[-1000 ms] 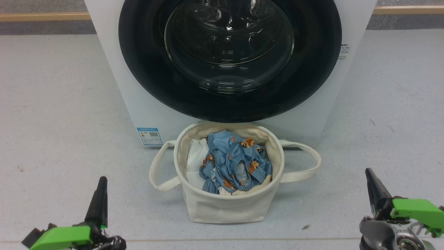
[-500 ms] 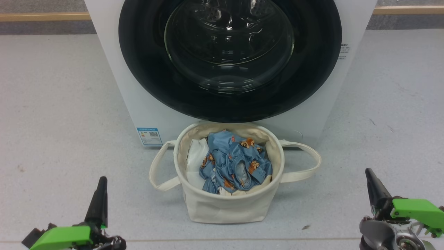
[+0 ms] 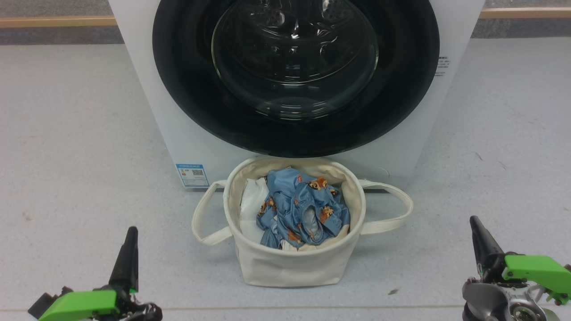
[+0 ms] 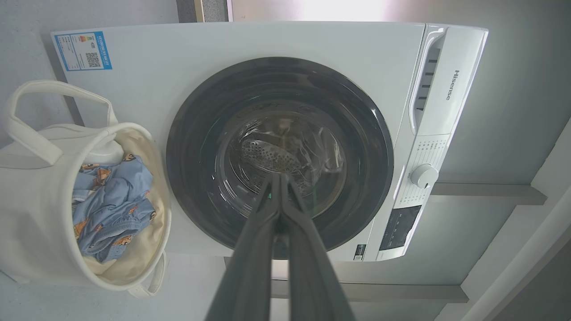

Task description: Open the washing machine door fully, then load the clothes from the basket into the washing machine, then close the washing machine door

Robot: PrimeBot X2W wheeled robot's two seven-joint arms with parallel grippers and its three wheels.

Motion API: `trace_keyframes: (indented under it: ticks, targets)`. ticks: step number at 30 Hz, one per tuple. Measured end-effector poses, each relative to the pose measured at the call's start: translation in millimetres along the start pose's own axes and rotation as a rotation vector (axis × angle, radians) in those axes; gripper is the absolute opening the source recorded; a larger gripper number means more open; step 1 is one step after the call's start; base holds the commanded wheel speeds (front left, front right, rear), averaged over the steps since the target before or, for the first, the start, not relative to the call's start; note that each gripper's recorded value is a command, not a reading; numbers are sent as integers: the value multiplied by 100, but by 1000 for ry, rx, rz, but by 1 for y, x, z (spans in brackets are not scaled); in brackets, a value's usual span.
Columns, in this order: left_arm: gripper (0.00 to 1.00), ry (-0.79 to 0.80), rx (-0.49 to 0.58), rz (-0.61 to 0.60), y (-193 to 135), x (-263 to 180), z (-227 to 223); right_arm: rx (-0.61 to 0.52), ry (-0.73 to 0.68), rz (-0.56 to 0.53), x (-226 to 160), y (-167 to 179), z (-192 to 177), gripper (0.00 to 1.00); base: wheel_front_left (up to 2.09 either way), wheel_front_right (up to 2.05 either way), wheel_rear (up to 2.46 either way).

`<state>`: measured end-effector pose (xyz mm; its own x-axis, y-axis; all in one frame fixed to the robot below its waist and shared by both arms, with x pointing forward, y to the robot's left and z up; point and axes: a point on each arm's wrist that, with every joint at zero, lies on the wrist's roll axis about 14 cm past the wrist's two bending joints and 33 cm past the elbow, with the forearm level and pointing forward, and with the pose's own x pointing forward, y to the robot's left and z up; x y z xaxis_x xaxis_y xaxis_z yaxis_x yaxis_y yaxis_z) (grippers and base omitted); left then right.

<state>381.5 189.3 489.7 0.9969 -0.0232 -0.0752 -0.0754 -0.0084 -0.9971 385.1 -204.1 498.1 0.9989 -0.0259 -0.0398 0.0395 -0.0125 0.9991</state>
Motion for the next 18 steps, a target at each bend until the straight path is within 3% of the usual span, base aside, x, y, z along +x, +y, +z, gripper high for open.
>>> trace_keyframes:
  ticks: [18]
  targets:
    - [0, 0, 0, 0, 0, 0, 0, 0, 0, 0, 0, 0, 0, 0, 0, 0, 0]
